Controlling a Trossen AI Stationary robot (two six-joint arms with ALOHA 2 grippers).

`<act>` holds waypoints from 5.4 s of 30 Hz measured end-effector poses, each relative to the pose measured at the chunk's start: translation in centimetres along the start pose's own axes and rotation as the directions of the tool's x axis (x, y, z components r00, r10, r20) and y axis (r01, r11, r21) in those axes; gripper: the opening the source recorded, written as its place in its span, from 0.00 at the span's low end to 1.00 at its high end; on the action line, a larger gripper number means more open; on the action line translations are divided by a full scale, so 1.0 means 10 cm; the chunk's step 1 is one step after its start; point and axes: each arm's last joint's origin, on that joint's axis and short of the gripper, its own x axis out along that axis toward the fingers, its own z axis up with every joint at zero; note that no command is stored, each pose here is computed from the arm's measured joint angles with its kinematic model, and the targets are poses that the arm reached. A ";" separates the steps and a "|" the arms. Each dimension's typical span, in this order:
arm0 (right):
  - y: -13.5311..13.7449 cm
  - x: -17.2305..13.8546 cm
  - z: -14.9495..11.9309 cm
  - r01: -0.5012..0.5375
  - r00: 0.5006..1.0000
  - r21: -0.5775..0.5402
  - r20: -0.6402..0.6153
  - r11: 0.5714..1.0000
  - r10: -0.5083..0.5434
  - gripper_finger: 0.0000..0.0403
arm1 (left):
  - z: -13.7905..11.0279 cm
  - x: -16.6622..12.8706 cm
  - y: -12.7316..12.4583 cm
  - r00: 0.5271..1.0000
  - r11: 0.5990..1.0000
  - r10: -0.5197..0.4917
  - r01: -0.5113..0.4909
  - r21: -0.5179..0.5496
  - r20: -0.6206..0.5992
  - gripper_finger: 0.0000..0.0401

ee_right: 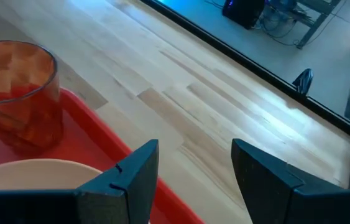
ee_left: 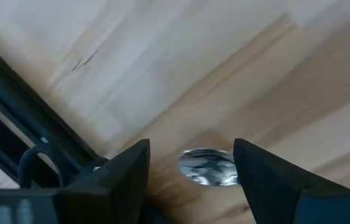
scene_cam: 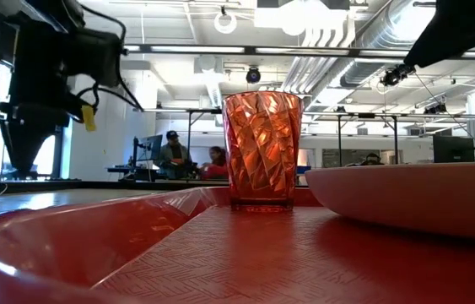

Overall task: Pick and place plate/cup/fork/spoon on tray
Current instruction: Put the orange spoon on the orange serving tray to the right of the orange fork

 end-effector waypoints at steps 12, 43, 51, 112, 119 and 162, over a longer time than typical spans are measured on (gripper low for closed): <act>0.04 -0.06 -0.05 -0.047 0.999 0.029 -0.021 0.998 0.048 0.48 | 0.07 0.14 0.14 0.989 0.991 -0.111 0.117 0.065 -0.096 0.50; 0.08 -0.10 -0.09 -0.092 0.996 0.061 -0.011 0.994 0.093 0.48 | 0.19 0.28 -0.21 0.965 0.965 -0.214 0.233 0.121 -0.148 0.02; 0.08 0.18 -0.36 -0.094 0.995 0.154 0.039 0.984 0.089 0.48 | 0.37 -0.33 -0.29 0.949 0.972 -0.222 0.196 0.131 0.225 0.01; 0.72 0.61 1.21 -0.013 0.917 -0.297 0.377 0.955 0.129 0.33 | 0.41 -1.57 -1.48 -0.187 0.926 -0.264 0.223 0.303 0.946 0.02; 0.69 0.73 1.32 -0.020 0.914 -0.322 0.379 0.947 0.148 0.33 | 0.45 -1.57 -1.47 -0.193 0.896 -0.292 0.288 0.338 0.937 0.02; -0.39 0.35 -0.02 -0.009 0.927 0.230 -0.364 0.973 0.094 0.01 | 0.52 -1.35 -1.47 -0.010 0.953 -0.278 0.123 0.277 0.961 0.41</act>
